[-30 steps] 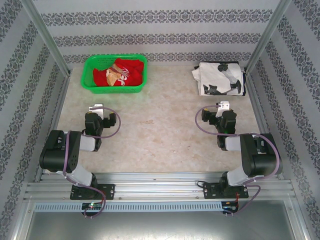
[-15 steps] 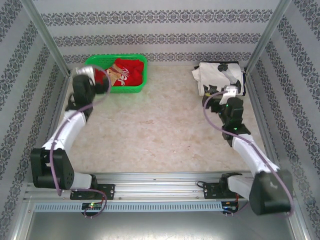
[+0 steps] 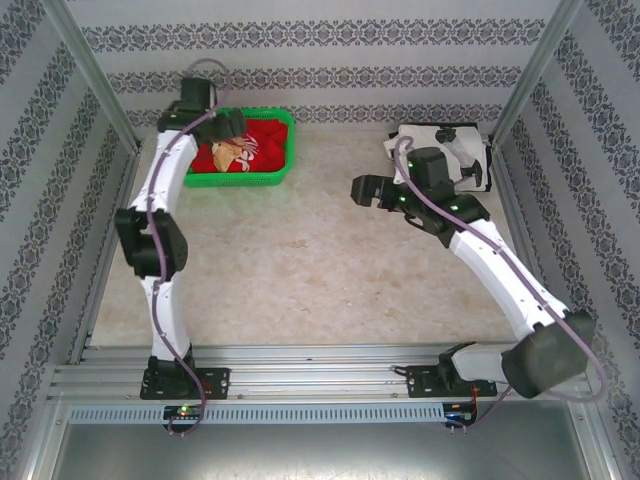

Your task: Fold and stack the t-shirts

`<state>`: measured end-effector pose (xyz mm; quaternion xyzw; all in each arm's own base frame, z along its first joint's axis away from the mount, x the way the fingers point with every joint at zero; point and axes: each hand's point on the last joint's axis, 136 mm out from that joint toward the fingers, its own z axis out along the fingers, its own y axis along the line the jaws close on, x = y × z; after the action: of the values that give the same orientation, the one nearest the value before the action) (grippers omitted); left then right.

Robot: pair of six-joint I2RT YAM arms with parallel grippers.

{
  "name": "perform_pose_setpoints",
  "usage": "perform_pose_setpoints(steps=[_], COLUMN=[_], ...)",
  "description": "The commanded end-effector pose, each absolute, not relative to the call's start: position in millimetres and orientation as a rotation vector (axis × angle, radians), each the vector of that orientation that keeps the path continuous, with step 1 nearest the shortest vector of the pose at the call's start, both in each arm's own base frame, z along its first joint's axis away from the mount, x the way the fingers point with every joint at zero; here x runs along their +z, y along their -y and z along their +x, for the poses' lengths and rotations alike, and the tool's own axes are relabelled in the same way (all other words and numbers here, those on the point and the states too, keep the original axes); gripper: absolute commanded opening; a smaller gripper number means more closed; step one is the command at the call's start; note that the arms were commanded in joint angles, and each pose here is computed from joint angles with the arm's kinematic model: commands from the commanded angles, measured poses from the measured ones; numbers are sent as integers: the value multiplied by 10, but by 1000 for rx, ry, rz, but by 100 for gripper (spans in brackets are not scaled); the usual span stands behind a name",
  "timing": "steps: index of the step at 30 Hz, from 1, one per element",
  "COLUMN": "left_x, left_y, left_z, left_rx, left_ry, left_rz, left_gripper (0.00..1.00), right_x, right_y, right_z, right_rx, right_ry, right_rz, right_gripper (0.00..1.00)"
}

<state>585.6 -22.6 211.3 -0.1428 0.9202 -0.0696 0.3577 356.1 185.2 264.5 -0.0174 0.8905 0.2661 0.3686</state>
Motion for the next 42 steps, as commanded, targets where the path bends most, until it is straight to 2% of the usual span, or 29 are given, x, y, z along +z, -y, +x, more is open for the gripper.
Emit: perform_pose_setpoints(steps=[1, 6, 9, 13, 17, 19, 20, 21, 23, 24, 25, 26, 27, 31, 34, 38, 42], left_x=[2174, 1754, 1601, 1395, 1131, 1061, 1047, 1028, 1091, 1181, 1287, 1456, 1650, 2600, 3516, 4711, 5500], left_y=[174, 147, 56, 157, 192, 257, 301, 355, 442, 484, 520, 564, 600, 825, 1122, 1618, 2099], left_z=[5844, 6046, 6125, 6290, 6306, 6342, 6368, 6389, 6436, 6471, 6495, 6526, 6549, 6512, 6338, 5934, 5491], left_rx=[-143, -96, -27, -88, -82, -127, -160, -200, -273, -310, -342, -379, -404, -527, -668, -900, -1142], left_ry=[-2383, -2417, -2403, -2402, -2461, -2465, -2463, -2463, -2446, -2424, -2402, -2367, -2328, -2149, -1966, -1686, -1473], left_rz=[-437, -472, -506, -498, -534, -525, -515, -506, -497, -489, -480, -463, -444, -340, -241, -123, -14], left_gripper=[100, 100, 100, 100, 96, 88, 77, 57, 29, 17, 8, 2, 0, 0, 0, 0, 0], right_x=[2695, 2562, 2527, 2464, 2472, 2477, 2458, 2450, 2449, 2452, 2458, 2462, 2462, 2469, 2488, 2504, 2578], right_y=[-2186, -2528, -2619, -2734, -2735, -2732, -2730, -2725, -2718, -2708, -2694, -2675, -2655, -2577, -2509, -2359, -2188], right_z=[3452, 3407, 3419, 3400, 3407, 3403, 3398, 3391, 3376, 3369, 3365, 3359, 3350, 3350, 3361, 3409, 3458], right_rx=[824, 859, 887, 925, 923, 925, 923, 922, 925, 924, 919, 911, 900, 870, 861, 830, 822], right_ry=[-2336, -2385, -2399, -2421, -2418, -2412, -2417, -2420, -2416, -2411, -2407, -2403, -2400, -2382, -2361, -2329, -2281], right_rz=[-90, -171, -174, -195, -189, -191, -192, -192, -187, -184, -182, -180, -180, -163, -132, -66, 15], right_gripper=[98, 98, 98, 98, 98, 98, 98, 98, 98, 98, 98, 98, 98, 98, 98, 98, 98])
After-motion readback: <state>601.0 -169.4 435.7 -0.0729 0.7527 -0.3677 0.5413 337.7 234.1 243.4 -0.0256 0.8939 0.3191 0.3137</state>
